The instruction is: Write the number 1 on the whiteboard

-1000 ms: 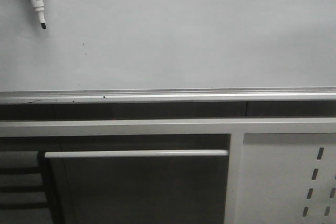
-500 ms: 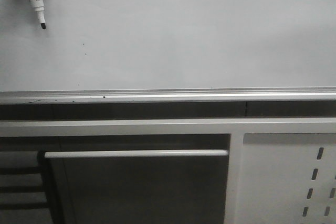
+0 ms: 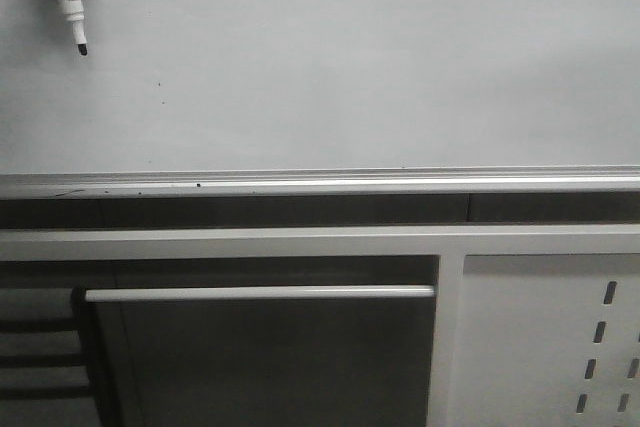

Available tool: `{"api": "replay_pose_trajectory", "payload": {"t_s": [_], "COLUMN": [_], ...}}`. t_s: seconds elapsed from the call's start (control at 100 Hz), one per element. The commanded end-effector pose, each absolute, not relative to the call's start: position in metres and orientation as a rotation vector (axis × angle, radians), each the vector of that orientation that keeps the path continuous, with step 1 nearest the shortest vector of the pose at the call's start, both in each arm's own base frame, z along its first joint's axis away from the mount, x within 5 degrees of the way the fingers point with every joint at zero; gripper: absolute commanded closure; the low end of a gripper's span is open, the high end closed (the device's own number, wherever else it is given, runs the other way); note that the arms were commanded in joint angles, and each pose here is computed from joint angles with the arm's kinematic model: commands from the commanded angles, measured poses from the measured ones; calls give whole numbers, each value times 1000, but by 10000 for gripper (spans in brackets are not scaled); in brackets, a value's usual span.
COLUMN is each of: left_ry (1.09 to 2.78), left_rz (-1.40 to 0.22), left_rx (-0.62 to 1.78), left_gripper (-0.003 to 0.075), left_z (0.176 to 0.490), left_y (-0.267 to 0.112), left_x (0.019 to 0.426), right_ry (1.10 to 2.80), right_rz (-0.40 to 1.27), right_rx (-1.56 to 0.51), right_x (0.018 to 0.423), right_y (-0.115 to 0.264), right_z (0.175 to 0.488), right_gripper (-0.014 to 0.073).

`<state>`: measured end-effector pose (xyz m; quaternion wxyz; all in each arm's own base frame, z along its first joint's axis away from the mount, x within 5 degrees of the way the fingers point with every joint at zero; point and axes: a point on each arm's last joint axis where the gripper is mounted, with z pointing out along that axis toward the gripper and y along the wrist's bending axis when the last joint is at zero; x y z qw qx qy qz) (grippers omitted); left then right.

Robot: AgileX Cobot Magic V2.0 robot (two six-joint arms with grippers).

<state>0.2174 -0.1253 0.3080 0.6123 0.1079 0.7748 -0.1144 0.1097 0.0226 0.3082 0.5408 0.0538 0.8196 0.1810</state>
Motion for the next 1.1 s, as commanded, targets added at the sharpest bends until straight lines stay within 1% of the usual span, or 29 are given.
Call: {"api": "replay_pose_trajectory", "payload": {"t_s": [0.0,0.37,0.44,0.51,0.65,0.75,0.87,1.0,1.09], "left_ry": [1717,1698,1698,1698,1698,1702,1718,1760,1760], "left_rz": [-243,-212,-212,-212,-212,-217,-281,-391,-448], "left_rx": [229,197,197,197,197,205,369,573,688], "left_gripper": [513,522,554,606,743,741,741,741,741], "left_z": [325,327,327,327,327,326,325,318,315], "left_y": [-124,-120,-120,-120,-120,-121,-131,-148,-161], "left_x": [219,220,220,220,220,220,213,200,189], "right_ry": [1848,1848,1848,1848,1848,1848,1856,1902,1940], "right_rz": [415,415,415,415,415,415,417,444,461], "right_rx": [143,143,143,143,143,143,140,132,46], "right_x": [114,114,114,114,114,114,113,112,109], "right_y": [20,20,20,20,20,20,20,23,28], "right_z": [325,325,325,325,325,325,324,321,321], "right_gripper": [233,233,233,233,233,233,233,233,233]}}
